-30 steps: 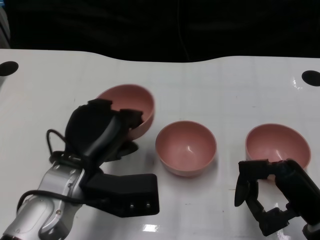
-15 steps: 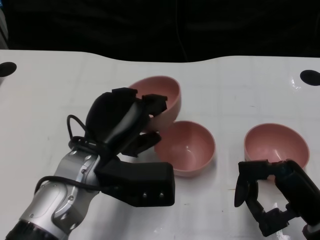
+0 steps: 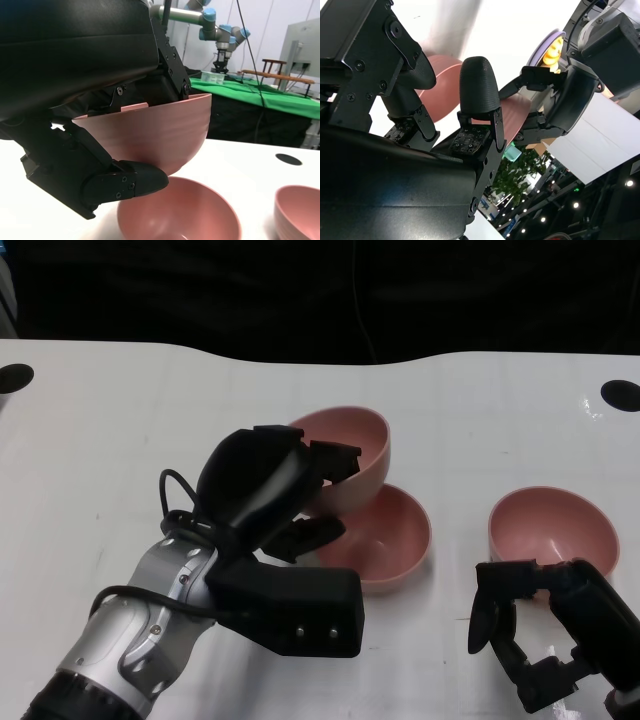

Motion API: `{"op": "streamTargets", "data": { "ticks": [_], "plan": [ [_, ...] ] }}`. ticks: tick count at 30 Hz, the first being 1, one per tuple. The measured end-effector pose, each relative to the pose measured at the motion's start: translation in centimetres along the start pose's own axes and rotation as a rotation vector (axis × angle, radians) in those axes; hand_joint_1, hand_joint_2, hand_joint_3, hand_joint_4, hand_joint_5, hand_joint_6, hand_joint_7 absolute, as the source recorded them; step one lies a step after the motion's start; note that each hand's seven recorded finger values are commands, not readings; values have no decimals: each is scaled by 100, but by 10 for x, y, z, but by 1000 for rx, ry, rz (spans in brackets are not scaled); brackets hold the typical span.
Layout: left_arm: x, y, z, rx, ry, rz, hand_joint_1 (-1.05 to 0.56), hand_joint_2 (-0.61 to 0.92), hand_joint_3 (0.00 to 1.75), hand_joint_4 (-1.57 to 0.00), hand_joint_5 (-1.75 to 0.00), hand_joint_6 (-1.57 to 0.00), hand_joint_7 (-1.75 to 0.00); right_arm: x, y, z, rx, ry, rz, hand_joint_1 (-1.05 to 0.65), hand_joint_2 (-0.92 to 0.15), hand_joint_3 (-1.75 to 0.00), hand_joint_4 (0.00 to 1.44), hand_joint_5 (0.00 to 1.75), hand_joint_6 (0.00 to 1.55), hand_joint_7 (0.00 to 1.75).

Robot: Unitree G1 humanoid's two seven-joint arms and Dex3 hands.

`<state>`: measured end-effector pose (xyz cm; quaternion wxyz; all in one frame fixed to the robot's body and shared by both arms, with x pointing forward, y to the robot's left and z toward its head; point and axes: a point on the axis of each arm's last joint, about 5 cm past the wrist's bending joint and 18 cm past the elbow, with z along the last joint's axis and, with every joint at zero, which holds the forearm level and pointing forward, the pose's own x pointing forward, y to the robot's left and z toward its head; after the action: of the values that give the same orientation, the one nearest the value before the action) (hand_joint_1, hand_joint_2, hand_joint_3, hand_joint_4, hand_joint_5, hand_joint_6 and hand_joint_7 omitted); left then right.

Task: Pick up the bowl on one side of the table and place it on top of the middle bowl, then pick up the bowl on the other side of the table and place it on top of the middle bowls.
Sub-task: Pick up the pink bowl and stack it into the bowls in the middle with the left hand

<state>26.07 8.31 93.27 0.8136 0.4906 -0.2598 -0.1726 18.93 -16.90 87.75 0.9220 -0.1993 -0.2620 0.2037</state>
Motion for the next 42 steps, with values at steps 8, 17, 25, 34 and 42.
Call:
{"op": "streamTargets", "data": {
  "ticks": [8,17,25,34,42],
  "plan": [
    [8,-10,5,-24,-54,-56,-26,55,99,-83,-168,-83,-124,0,1,0,2,0,6,23,-9,-171,96,175,90,140],
    [12,-12,9,-22,-65,-114,-29,60,90,-83,-169,-83,-124,-1,1,0,2,2,9,22,-11,-169,96,175,90,139],
    [12,-13,9,-4,-71,-122,-28,63,78,-85,-163,-88,-105,-1,1,0,3,2,9,22,-10,-169,96,174,90,139],
    [10,-28,12,151,-148,-211,-30,77,49,-84,-161,-88,-101,-1,1,0,3,0,12,21,-8,-173,96,173,90,139],
    [8,-30,11,171,-177,-210,-31,89,28,-88,-137,-89,-85,0,1,1,2,-2,17,23,-9,-173,96,173,90,139]
  ]
}}
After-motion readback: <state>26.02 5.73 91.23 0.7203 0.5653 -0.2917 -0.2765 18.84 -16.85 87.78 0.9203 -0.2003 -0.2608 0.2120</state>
